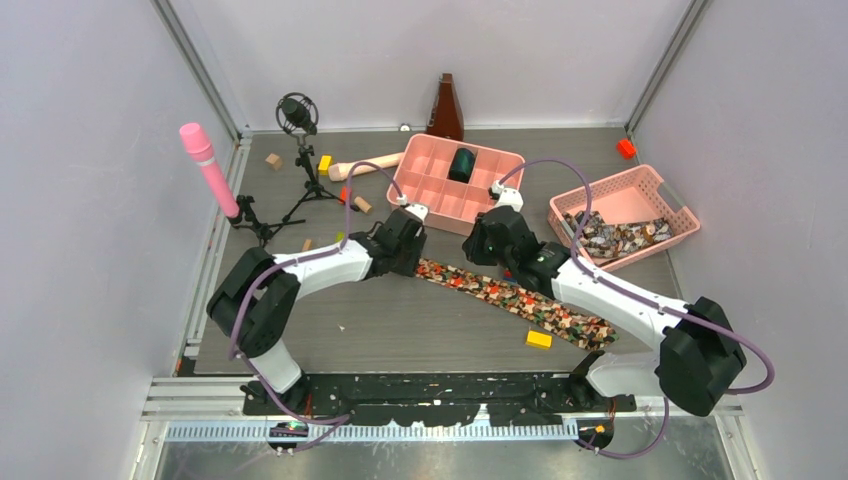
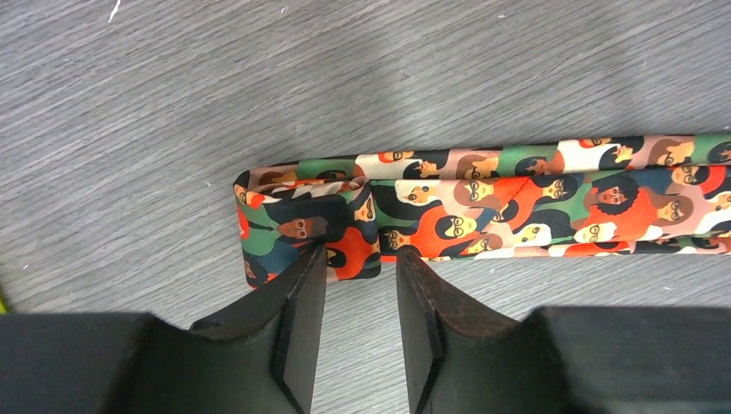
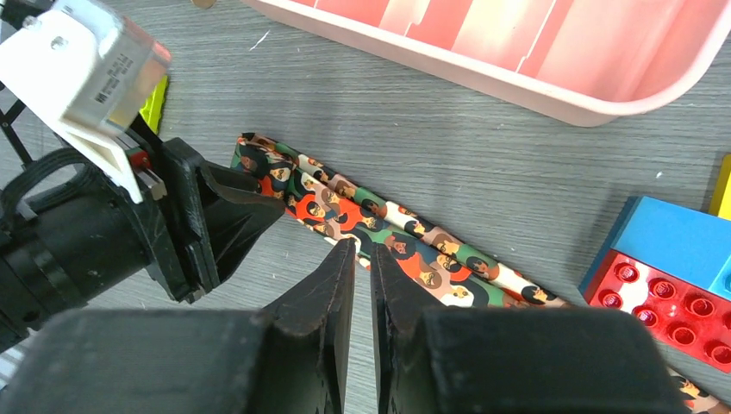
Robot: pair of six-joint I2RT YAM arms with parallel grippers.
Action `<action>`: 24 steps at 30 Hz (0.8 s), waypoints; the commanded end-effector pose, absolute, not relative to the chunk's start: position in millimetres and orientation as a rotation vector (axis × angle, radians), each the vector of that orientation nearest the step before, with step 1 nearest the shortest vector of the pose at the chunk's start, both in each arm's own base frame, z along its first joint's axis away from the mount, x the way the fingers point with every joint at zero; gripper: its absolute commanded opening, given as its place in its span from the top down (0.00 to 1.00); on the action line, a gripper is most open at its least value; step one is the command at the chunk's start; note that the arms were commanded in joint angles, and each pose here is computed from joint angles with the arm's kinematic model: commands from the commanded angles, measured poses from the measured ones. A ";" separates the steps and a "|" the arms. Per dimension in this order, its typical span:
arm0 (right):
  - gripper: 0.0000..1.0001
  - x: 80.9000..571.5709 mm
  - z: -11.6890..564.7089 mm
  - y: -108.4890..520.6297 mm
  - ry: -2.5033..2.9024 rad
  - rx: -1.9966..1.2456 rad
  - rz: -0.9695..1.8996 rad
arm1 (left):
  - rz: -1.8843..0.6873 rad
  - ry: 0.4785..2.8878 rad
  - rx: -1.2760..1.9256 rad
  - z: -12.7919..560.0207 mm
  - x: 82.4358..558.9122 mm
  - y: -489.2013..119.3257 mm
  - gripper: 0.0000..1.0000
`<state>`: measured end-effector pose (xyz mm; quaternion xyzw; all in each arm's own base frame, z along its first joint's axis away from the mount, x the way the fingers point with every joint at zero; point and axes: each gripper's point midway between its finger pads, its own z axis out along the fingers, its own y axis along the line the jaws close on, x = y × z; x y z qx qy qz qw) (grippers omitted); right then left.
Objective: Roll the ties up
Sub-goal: Roll the tie at the center of the board.
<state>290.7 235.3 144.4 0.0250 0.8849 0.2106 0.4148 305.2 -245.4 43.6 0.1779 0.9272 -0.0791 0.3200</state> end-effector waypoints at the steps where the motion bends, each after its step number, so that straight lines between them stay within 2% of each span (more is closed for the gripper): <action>1: 0.81 298.9 153.8 246.6 2.188 0.075 0.581 | -0.374 2.425 0.403 56.3 305.2 -254.7 0.59; 4: 0.81 301.6 152.6 256.0 2.188 0.072 0.621 | -0.432 2.435 0.361 56.3 306.3 -252.8 0.57; 6: 0.81 304.2 151.1 263.1 2.190 0.073 0.649 | -0.457 2.439 0.323 56.4 308.8 -249.7 0.59; 21: 0.81 328.3 136.4 308.3 2.210 0.033 0.764 | -0.658 2.429 0.241 65.1 309.9 -250.3 0.96; 24: 0.85 331.6 131.8 318.7 2.227 0.012 0.790 | -0.665 2.432 0.236 63.8 310.8 -249.8 1.00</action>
